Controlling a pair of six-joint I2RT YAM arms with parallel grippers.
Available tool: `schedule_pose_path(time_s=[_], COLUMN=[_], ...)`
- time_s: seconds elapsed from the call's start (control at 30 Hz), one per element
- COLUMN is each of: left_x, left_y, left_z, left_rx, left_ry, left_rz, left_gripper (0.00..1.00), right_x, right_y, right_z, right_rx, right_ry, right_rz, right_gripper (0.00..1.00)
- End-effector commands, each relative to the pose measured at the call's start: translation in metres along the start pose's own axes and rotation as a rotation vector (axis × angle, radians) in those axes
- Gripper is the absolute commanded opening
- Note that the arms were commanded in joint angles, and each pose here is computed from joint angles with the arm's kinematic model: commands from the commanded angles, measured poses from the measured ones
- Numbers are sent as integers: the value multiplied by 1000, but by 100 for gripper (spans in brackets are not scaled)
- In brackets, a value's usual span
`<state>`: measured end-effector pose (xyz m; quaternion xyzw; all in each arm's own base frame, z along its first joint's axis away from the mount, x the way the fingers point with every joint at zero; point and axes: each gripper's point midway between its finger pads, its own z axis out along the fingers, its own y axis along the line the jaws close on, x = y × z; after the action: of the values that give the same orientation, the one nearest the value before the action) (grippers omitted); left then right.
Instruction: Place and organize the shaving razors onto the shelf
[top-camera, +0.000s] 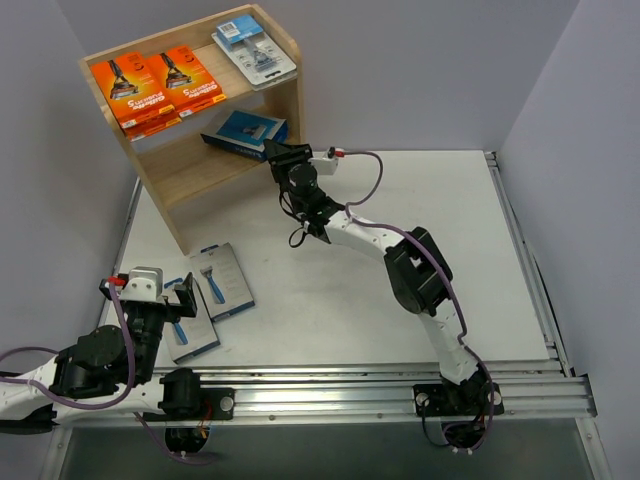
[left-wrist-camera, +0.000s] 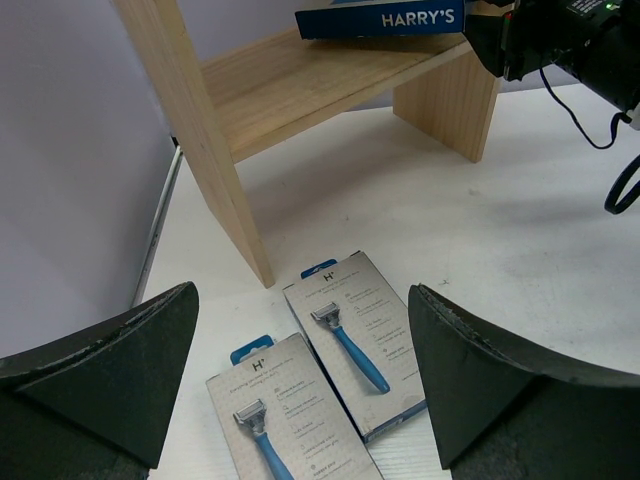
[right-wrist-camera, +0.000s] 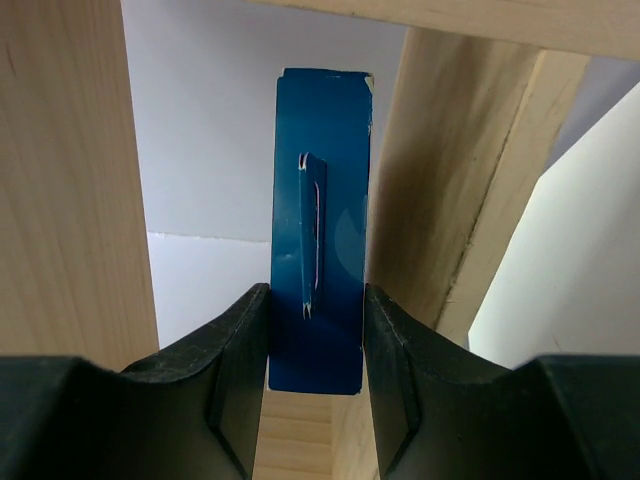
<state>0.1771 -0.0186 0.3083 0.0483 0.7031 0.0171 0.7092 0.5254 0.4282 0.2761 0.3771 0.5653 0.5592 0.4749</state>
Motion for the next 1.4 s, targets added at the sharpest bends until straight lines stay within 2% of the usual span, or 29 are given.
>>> schedule_pose_path(time_s=[0.0, 0.27, 0.37, 0.4, 0.43, 0.47, 0.5, 0.6, 0.8, 1.13, 1.23, 1.33, 1.37], left_x=[-3, -3, -3, -3, -3, -3, -3, -3, -3, -3, -3, -2, -2], left_y=[2, 1, 2, 2, 2, 2, 2, 2, 2, 2, 3, 1, 1], left_z=[0, 0, 0, 0, 0, 0, 0, 0, 0, 0, 0, 0, 0], left_rx=[3, 9, 10, 10, 12, 13, 13, 13, 13, 4, 3, 9, 9], left_ry=[-3, -3, -4, -4, -4, -5, -4, -5, -5, -2, -2, -2, -1], left_rz=[-20, -20, -23, -25, -23, -25, -23, -23, -26, -22, -22, -19, -11], left_gripper=[95, 95, 95, 95, 95, 95, 95, 95, 95, 95, 95, 95, 95], right_x=[-8, -8, -2, 2, 3, 5, 6, 5, -6, -15, -22, -29, -31], right_y=[46, 44, 40, 37, 37, 36, 36, 37, 40, 37, 37, 39, 40], right_z=[2, 4, 5, 5, 5, 5, 3, -6, -15, -20, -23, -23, -22], right_rx=[-108, -97, -92, -91, -90, -89, -84, -81, -80, -94, -97, -104, -107], right_ry=[-94, -188, -170, -152, -144, -131, -110, -87, -8, 145, 145, 145, 146], right_rz=[103, 108, 101, 89, 85, 76, 63, 36, 10, -6, -20, -39, -34], right_gripper=[0, 0, 0, 4, 14, 26, 43, 57, 69, 72, 68, 58, 51])
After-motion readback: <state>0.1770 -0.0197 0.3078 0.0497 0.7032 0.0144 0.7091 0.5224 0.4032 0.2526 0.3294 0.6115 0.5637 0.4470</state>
